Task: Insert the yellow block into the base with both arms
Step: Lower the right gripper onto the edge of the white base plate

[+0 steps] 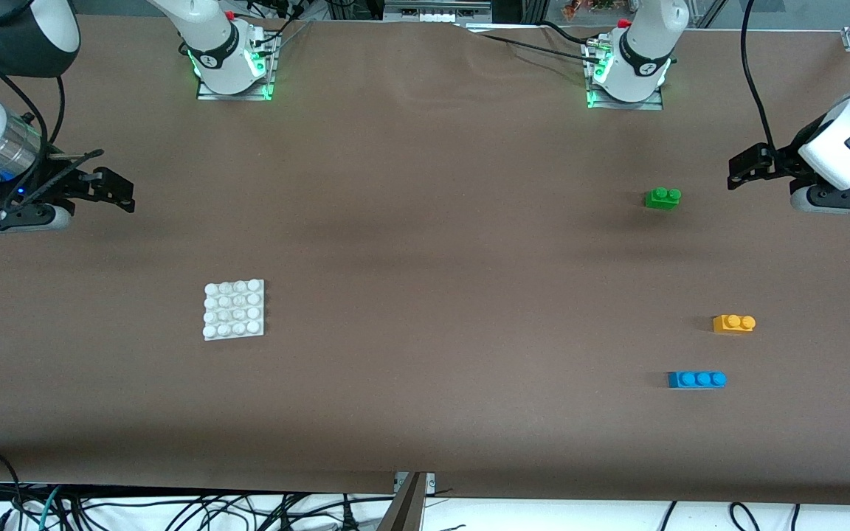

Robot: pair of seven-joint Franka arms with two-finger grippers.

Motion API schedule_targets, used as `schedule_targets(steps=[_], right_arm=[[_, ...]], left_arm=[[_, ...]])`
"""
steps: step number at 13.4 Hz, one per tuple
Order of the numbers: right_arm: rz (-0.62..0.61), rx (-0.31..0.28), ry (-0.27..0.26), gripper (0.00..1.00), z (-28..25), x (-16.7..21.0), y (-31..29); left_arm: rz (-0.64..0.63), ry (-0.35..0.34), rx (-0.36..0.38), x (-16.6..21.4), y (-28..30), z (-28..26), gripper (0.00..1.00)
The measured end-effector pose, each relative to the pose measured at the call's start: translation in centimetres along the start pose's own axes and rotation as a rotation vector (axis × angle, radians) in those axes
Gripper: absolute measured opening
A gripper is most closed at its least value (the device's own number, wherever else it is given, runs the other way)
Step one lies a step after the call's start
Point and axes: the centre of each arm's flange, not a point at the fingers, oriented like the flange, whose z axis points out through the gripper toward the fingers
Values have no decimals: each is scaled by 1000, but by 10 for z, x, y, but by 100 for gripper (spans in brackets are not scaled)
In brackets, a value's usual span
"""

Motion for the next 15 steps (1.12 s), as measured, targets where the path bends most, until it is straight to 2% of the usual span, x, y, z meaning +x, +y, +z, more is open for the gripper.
schedule_targets(steps=[10, 15], right_arm=[[-6, -24, 17, 100, 56, 27, 0], [-16, -36, 42, 100, 157, 61, -3]], left_arm=[[0, -1, 0, 0, 0, 0, 100], [0, -1, 0, 0, 0, 0, 100]])
